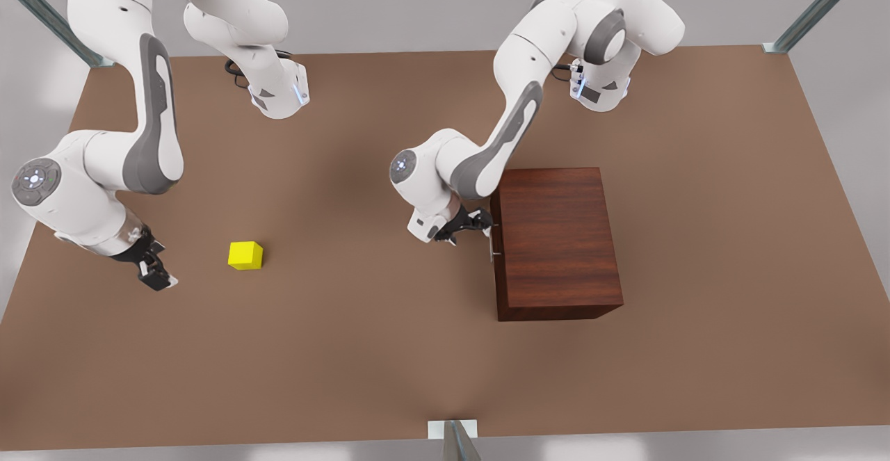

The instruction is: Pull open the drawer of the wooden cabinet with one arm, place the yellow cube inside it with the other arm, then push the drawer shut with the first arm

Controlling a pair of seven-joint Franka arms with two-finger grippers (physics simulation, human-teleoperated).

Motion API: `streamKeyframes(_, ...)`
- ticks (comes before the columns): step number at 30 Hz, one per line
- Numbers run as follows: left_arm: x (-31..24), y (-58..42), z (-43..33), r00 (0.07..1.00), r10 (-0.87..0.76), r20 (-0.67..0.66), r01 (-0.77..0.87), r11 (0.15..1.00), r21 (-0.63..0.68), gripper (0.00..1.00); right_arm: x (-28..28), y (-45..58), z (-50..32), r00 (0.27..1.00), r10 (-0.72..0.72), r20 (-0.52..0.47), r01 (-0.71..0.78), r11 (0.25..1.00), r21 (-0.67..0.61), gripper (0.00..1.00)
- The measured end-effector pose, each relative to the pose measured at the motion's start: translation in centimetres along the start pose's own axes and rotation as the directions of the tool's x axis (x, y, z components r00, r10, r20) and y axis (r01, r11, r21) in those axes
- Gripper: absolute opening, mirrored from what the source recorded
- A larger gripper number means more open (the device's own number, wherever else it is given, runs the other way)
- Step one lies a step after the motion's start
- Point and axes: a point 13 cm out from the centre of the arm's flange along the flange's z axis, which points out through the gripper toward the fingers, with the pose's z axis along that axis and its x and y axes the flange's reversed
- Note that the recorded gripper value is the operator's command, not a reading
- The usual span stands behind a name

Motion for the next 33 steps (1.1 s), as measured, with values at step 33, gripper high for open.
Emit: streamKeyframes(33,-0.4,-2.4,0.0,0.988,-0.152,0.031,0.15,0.987,0.061,1.0,0.2,0.6,0.0,0.918,0.397,0.004,-0.397,0.918,-0.011,1.0)
